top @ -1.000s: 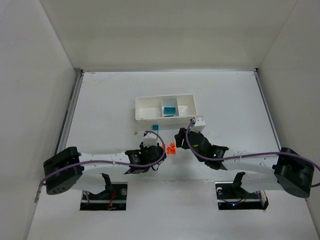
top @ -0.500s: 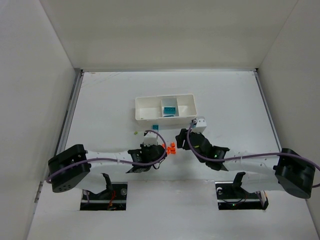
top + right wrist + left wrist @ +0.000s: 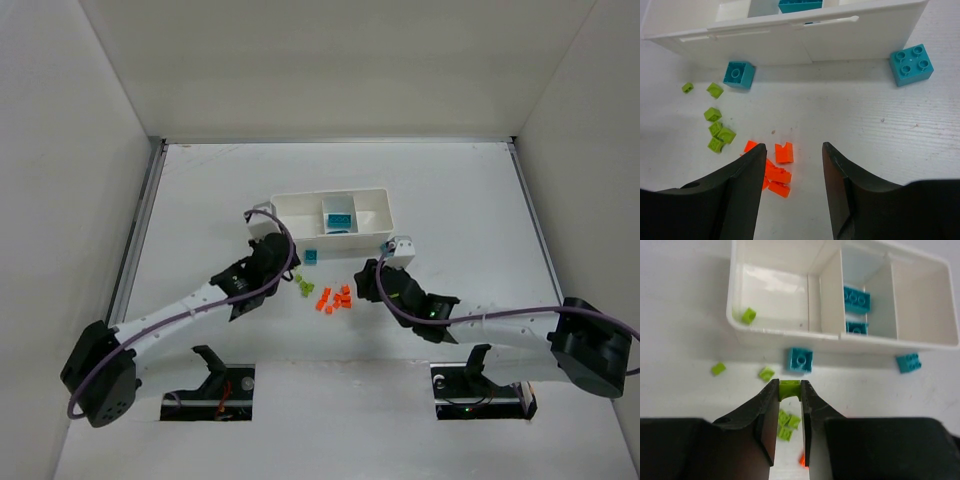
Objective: Sort the legos into containers by color
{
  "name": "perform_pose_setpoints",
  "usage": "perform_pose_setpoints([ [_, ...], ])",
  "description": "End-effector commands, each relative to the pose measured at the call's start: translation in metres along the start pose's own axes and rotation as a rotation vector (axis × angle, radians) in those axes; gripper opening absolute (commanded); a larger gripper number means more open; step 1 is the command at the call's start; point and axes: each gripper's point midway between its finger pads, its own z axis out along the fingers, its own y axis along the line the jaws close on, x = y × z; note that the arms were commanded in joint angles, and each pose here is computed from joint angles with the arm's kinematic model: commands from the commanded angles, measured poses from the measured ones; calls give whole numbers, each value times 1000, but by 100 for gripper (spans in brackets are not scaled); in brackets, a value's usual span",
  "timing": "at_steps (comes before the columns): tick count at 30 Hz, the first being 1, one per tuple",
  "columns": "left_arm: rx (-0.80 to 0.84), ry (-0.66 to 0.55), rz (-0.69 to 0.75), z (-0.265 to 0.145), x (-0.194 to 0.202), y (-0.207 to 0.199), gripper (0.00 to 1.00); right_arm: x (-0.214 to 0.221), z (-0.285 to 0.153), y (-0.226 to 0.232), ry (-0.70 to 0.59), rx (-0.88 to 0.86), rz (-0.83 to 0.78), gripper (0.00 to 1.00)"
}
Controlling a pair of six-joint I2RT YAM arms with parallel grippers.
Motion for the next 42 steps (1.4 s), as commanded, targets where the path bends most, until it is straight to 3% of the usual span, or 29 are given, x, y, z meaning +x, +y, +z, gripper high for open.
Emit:
perform_pose_setpoints([
  [1, 84, -67, -26, 24, -47, -30, 14, -1, 1, 11, -12, -20, 28, 54],
  [12, -12, -59, 1, 95, -59, -22, 18, 17, 8, 21, 18, -9, -4, 54],
  [18, -26, -65, 15, 104, -63, -21, 42, 14, 23, 48, 2, -31, -25, 54],
  [22, -15, -95, 5, 94, -70, -20, 50, 12, 38, 67, -23, -40, -52, 55],
  [30, -20, -108, -35, 56, -55, 14, 49, 17, 74, 94, -74, -25, -66, 65],
  [34, -33, -79, -16, 36, -35, 35, 49, 26, 90, 105, -61, -38, -69, 73],
  [42, -4, 1, 4, 1, 17, 58, 48, 31, 117, 98, -95, 14, -78, 74],
])
